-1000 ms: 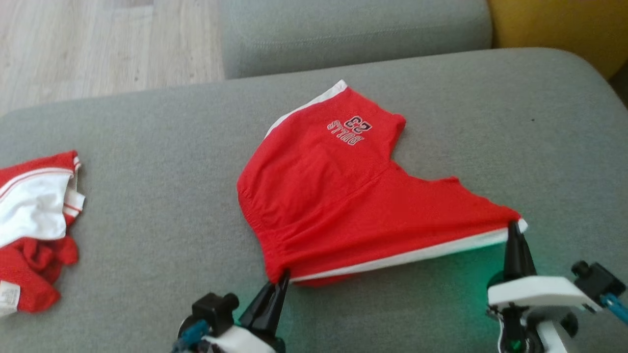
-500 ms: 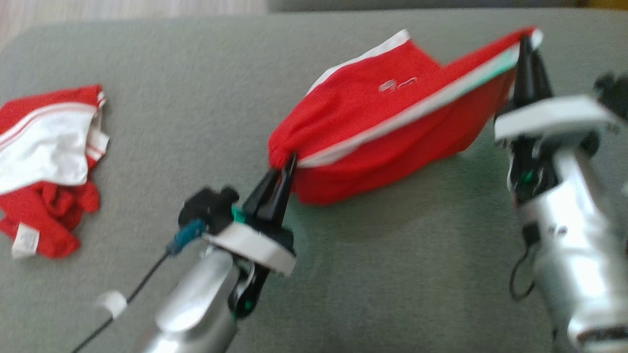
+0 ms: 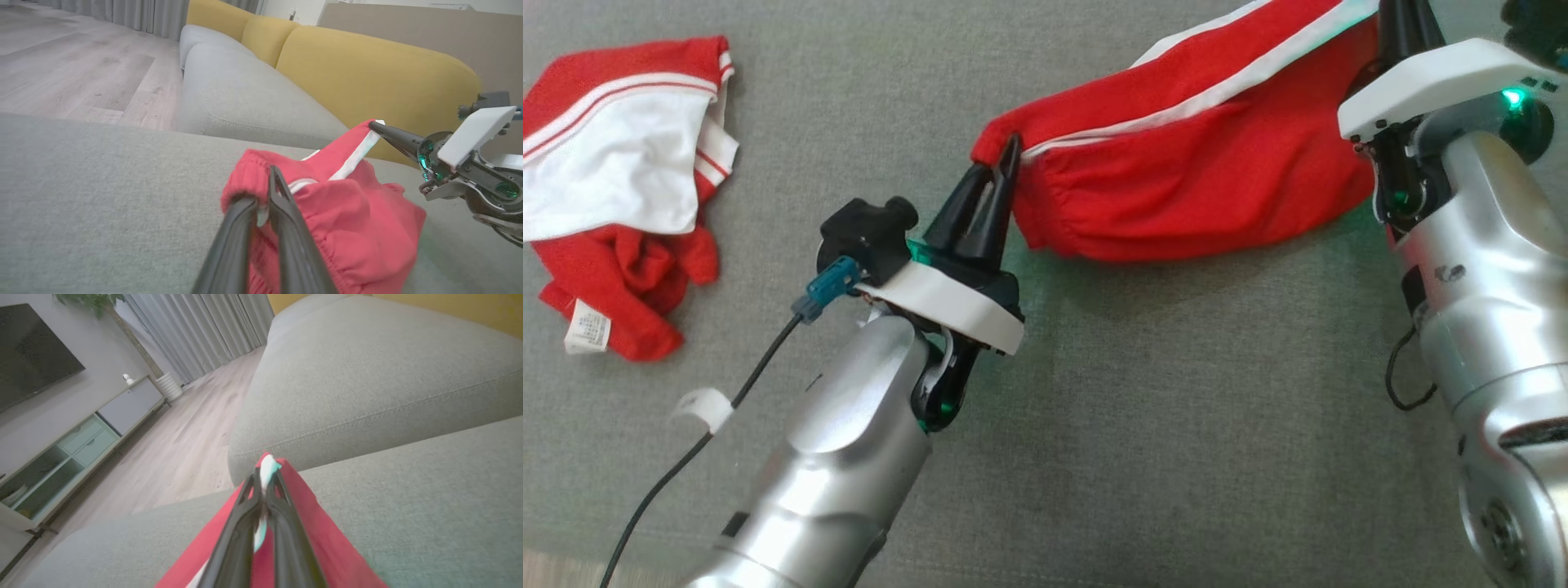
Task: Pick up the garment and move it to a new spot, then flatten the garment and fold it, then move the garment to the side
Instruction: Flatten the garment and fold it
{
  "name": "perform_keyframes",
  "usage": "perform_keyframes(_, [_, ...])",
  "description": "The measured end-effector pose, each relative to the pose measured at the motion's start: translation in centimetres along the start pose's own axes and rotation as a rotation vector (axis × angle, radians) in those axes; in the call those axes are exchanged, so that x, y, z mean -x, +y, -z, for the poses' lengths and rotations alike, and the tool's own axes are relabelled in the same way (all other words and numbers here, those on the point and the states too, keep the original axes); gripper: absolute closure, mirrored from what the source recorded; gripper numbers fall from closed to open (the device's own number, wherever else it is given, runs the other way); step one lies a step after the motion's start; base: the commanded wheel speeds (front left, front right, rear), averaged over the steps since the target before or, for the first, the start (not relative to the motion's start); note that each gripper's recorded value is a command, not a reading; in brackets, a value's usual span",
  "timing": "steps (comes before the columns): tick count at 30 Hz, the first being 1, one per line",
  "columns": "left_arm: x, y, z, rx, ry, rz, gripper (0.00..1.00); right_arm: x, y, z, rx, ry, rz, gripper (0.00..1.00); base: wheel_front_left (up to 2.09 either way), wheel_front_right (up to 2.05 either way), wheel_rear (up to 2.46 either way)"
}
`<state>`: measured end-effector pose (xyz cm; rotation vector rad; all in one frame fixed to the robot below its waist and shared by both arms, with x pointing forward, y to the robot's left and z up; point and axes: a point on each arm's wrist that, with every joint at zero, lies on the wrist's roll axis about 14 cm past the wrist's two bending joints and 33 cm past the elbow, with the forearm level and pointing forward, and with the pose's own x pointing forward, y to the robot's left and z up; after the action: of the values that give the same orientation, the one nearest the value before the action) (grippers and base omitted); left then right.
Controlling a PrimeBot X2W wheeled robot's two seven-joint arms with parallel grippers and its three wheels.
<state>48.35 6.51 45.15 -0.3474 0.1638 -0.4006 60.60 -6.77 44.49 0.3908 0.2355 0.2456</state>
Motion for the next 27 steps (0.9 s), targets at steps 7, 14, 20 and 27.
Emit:
perform_keyframes(7, [0.4,1.7,0.6,-0.001,0.013,-0.056,0.00,-0.1,-0.6,0.4,0.092,0.011,0.003,0.00,0.00,0.00,0.00])
perform_keyframes(14, [3.3,3.3,2.4,-0.020,0.046,-0.140,0.00,1.1,-2.3,-2.5,0.293,-0.037,0.001,0.00,0.00,0.00,0.00])
perform_keyframes(20, [5.1,3.8,3.0,-0.023,0.054,-0.180,0.00,4.0,-4.1,1.8,0.394,0.084,0.018,0.00,0.00,0.00,0.00])
perform_keyframes(27, [6.1,4.5,2.8,-0.040,0.041,-0.225,0.00,5.7,-6.6,5.8,0.423,0.234,0.068,0.00,0.00,0.00,0.00])
